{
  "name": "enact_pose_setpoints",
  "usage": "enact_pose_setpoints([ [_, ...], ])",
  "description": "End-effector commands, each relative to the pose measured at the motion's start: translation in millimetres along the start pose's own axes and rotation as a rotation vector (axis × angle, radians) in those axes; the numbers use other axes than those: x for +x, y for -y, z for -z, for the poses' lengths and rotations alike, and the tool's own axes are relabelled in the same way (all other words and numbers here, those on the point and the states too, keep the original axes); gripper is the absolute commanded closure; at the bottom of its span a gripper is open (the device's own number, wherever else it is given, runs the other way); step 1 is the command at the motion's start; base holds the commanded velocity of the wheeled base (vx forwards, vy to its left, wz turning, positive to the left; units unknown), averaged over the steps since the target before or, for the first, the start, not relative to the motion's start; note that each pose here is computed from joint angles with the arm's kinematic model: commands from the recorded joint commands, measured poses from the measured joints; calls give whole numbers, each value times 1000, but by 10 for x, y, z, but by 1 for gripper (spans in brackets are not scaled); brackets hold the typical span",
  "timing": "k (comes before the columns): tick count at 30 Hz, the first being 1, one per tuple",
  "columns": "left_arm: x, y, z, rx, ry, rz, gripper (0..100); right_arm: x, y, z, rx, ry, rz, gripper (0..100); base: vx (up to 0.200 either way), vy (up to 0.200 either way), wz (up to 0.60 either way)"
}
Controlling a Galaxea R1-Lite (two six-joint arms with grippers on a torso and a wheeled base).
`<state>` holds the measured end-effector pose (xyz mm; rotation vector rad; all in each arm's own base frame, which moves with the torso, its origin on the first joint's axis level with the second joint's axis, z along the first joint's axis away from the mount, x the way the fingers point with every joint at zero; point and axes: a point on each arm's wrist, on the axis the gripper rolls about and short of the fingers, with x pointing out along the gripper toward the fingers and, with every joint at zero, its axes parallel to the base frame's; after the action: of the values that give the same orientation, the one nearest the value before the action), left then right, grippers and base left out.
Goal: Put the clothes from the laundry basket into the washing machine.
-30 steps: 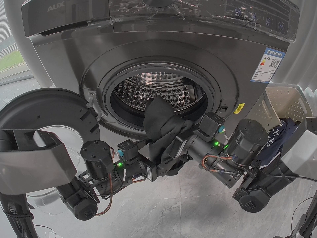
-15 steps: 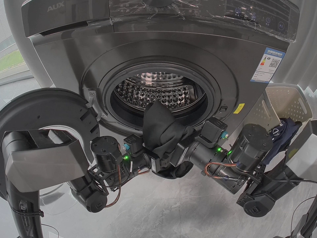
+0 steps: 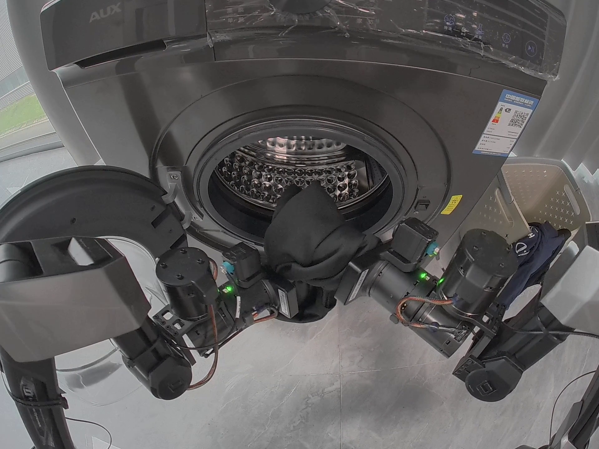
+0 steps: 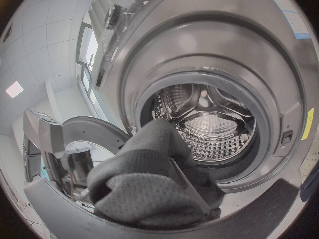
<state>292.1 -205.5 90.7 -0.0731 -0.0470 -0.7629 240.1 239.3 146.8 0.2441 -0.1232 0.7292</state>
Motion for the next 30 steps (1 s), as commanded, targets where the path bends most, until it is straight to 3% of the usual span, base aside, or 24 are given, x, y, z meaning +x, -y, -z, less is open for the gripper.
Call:
enact_pose_setpoints([
  [1, -248, -6, -400, -1, 84, -21, 100, -72, 186, 85, -8, -45, 56, 100, 0, 0, 0],
  [7, -474, 54, -574, -14, 107, -20, 100, -76, 169, 278, -4, -106, 53, 100, 0, 0, 0],
  [13, -538, 57, -600, -27, 109, -45, 100, -76, 133, 287, -3, -107, 42, 100, 0, 0, 0],
  [14, -542, 57, -594, -27, 106, -48, 100, -86, 122, 280, -2, -103, 37, 0, 0, 0, 0],
  [19, -622, 62, -605, -32, 103, -93, 100, -493, 46, 274, -26, -193, -18, 0, 0, 0, 0],
  [22, -665, 52, -588, -33, 92, -131, 100, -953, -12, 301, -54, -316, -143, 0, 0, 0, 0],
  [30, -917, 87, -428, -34, -7, -141, 100, -1352, 122, 368, -51, -439, -107, 0, 0, 0, 0],
])
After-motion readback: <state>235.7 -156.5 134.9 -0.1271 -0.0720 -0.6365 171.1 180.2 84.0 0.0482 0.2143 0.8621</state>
